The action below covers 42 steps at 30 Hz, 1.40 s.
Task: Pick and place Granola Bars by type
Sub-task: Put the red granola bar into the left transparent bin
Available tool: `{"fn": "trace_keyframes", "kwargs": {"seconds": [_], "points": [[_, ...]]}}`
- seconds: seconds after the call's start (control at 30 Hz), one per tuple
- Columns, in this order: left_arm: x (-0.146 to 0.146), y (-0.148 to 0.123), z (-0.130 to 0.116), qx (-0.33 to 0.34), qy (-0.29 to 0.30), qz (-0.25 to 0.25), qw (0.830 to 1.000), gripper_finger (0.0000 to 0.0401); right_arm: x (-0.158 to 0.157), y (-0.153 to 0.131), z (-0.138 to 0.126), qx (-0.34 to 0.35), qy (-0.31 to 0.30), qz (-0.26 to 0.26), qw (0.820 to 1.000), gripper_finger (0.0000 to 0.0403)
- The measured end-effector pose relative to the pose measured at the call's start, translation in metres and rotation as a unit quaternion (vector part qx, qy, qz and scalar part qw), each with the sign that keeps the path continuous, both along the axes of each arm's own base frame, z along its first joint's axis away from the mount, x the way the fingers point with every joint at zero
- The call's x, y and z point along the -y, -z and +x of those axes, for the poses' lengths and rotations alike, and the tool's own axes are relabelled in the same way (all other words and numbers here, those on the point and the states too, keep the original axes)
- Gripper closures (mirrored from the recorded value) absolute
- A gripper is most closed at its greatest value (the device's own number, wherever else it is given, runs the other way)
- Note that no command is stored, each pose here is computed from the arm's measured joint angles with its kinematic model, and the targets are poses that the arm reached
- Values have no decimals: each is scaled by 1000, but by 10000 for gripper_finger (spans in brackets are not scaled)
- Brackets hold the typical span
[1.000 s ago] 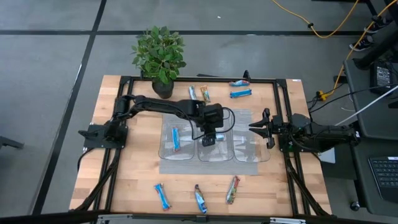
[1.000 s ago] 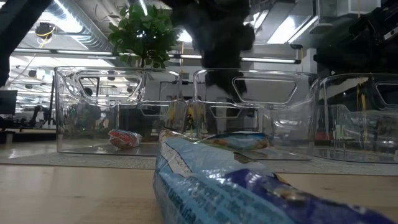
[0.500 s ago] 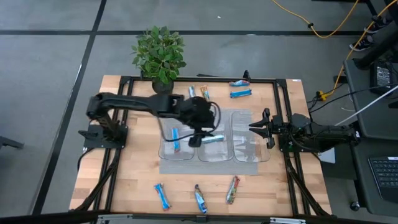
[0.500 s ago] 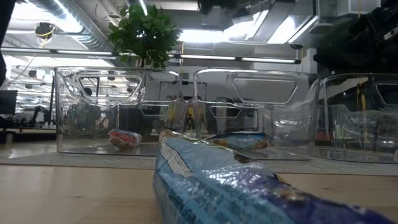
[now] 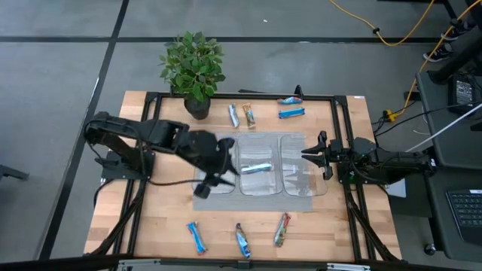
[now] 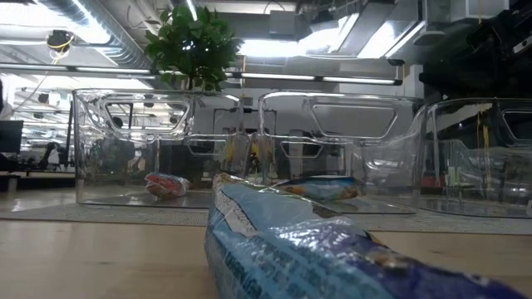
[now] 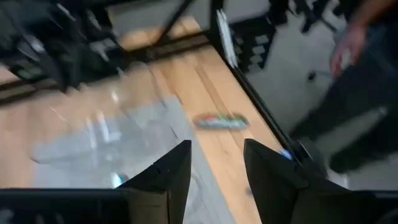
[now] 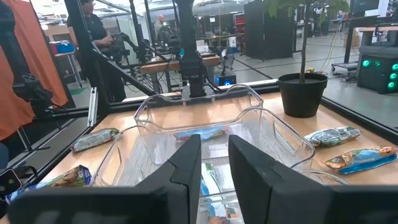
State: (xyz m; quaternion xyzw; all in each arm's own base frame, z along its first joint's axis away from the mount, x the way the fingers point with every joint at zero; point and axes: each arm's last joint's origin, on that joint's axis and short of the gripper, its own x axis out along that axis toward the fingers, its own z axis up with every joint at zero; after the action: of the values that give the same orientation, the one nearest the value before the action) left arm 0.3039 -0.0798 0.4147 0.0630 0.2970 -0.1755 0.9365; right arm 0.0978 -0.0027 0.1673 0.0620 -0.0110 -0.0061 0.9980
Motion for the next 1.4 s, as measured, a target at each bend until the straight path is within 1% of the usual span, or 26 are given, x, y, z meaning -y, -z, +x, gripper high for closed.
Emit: {"fn": "trace_keyframes", "kwargs": {"seconds": [0.1, 0.27, 0.4, 0.53, 0.77, 0.9, 1.23, 1.4], "points": [[17, 7, -10, -46, 12, 7, 999, 261, 0, 0, 0, 0, 0, 0, 1000, 318], [46, 22, -26, -122, 23, 26, 992, 261, 0, 0, 0, 0, 0, 0, 1000, 318], [66, 35, -35, -152, 36, 25, 987, 261, 0, 0, 0, 0, 0, 0, 1000, 318], [82, 56, -46, -197, 42, 28, 979, 261, 0, 0, 0, 0, 0, 0, 1000, 318], [102, 101, -62, -270, 24, 32, 962, 261, 0, 0, 0, 0, 0, 0, 1000, 318], [108, 122, -67, -281, 28, 35, 959, 261, 0, 0, 0, 0, 0, 0, 1000, 318], [122, 155, -71, -253, 55, 21, 966, 261, 0, 0, 0, 0, 0, 0, 1000, 318], [124, 170, -74, -247, 75, 41, 965, 258, 0, 0, 0, 0, 0, 0, 1000, 318]]}}
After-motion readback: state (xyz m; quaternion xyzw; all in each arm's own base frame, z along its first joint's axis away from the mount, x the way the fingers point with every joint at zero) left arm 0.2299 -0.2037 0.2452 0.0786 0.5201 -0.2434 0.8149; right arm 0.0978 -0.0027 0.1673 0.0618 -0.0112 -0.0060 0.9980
